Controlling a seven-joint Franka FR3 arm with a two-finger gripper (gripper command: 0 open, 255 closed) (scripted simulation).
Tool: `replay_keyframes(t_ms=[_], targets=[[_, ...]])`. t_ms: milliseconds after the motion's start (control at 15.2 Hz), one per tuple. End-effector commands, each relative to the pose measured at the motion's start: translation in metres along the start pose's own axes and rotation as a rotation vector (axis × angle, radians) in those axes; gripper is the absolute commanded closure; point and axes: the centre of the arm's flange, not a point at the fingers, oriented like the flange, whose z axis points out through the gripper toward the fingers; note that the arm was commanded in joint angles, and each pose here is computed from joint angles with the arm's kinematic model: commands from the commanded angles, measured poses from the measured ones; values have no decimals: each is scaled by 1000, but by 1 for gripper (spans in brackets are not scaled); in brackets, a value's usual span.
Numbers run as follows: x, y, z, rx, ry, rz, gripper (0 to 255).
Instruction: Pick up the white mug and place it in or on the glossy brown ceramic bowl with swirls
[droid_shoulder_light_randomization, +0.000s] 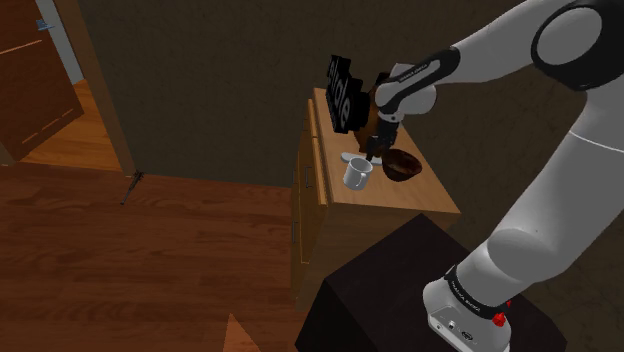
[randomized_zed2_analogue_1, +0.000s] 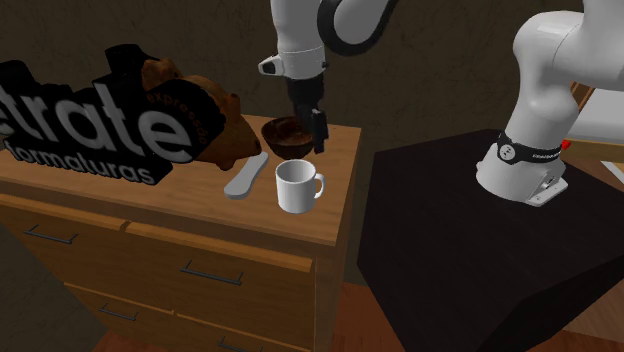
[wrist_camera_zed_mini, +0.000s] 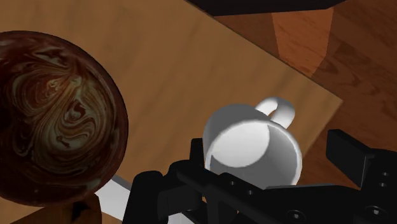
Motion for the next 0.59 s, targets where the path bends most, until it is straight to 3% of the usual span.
replay_keyframes(t_ms=[0, 264, 528], targets=[[15, 13, 15, 1, 2, -1, 0], [47, 39, 48, 3, 5, -3, 0], [50, 41, 67, 3, 5, -3, 0]])
